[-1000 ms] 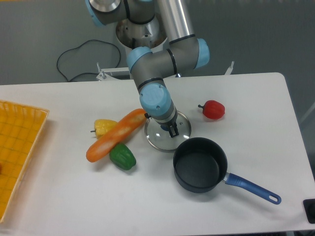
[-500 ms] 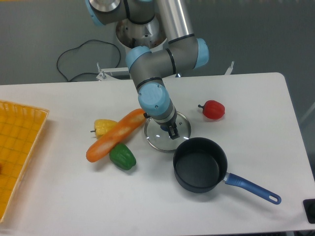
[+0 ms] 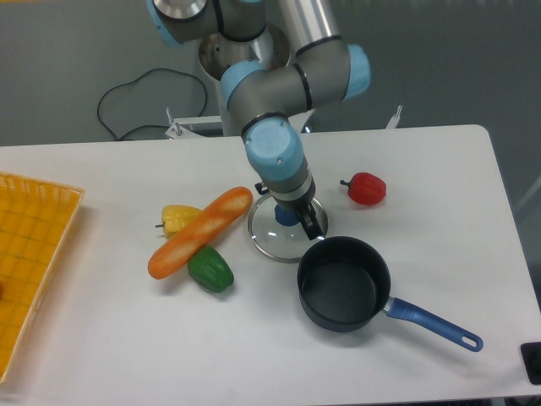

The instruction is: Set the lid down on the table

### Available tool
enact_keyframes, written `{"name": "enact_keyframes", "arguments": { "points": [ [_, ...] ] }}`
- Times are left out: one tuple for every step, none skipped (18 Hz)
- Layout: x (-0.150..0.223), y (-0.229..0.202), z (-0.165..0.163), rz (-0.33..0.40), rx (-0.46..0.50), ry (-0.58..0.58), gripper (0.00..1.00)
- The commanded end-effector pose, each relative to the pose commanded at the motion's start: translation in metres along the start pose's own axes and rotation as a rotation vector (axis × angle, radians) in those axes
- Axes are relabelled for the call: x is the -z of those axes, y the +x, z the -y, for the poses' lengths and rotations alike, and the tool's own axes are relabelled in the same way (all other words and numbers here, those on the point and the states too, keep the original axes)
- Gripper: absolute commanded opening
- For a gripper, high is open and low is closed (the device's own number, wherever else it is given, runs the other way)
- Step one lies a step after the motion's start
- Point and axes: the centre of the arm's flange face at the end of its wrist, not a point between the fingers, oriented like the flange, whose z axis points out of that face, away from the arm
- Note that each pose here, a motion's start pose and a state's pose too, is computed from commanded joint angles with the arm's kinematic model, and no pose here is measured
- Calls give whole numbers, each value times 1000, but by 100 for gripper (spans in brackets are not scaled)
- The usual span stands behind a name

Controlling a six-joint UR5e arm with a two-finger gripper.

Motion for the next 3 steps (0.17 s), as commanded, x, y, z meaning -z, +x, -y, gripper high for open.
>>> {"name": "enact_keyframes", "arguments": {
  "points": [
    [5,-1,-1,10,12,11,100],
    [6,-1,0,11,25,22,100],
    [6,-1,0,10,38,31,100]
  ]
}}
